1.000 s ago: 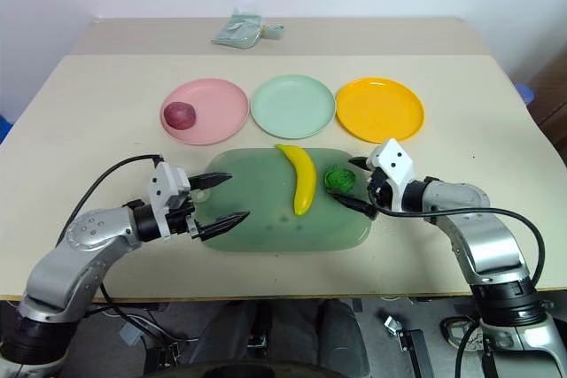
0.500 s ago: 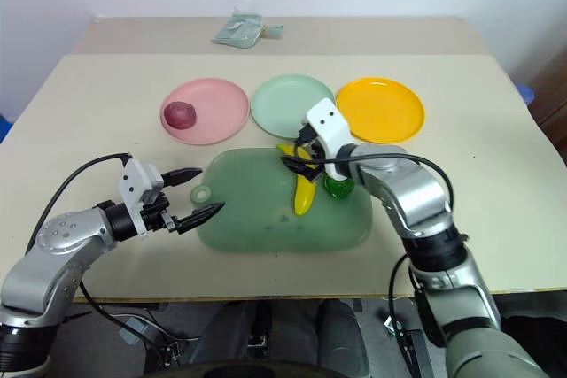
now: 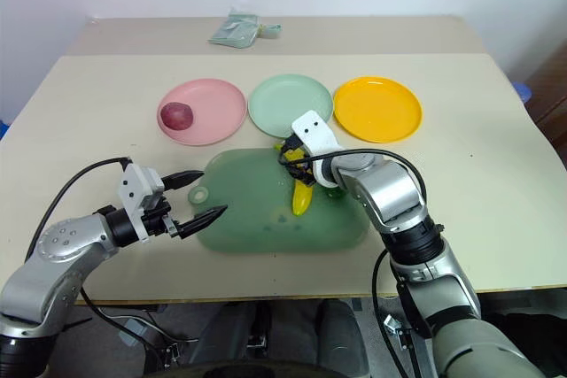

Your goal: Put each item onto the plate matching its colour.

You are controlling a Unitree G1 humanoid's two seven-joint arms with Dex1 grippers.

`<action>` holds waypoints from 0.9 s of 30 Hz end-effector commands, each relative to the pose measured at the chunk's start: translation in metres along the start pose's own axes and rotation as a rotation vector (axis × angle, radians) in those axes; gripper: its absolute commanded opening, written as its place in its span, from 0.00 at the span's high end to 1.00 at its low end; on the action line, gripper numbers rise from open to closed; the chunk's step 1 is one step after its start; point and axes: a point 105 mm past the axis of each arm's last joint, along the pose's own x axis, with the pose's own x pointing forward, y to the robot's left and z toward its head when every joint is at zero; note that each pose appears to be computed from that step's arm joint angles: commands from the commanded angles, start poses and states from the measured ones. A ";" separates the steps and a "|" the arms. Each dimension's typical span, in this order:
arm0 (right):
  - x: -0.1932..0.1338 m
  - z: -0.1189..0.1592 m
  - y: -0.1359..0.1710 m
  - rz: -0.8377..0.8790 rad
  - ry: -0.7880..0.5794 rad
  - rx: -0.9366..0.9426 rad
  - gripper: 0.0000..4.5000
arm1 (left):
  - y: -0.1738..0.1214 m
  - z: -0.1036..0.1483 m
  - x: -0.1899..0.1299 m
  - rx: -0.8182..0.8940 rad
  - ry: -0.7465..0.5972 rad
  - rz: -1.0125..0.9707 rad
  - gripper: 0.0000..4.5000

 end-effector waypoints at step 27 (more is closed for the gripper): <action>-0.009 0.022 -0.001 -0.052 -0.032 0.031 0.01 | -0.007 0.013 0.005 0.027 -0.038 -0.028 0.00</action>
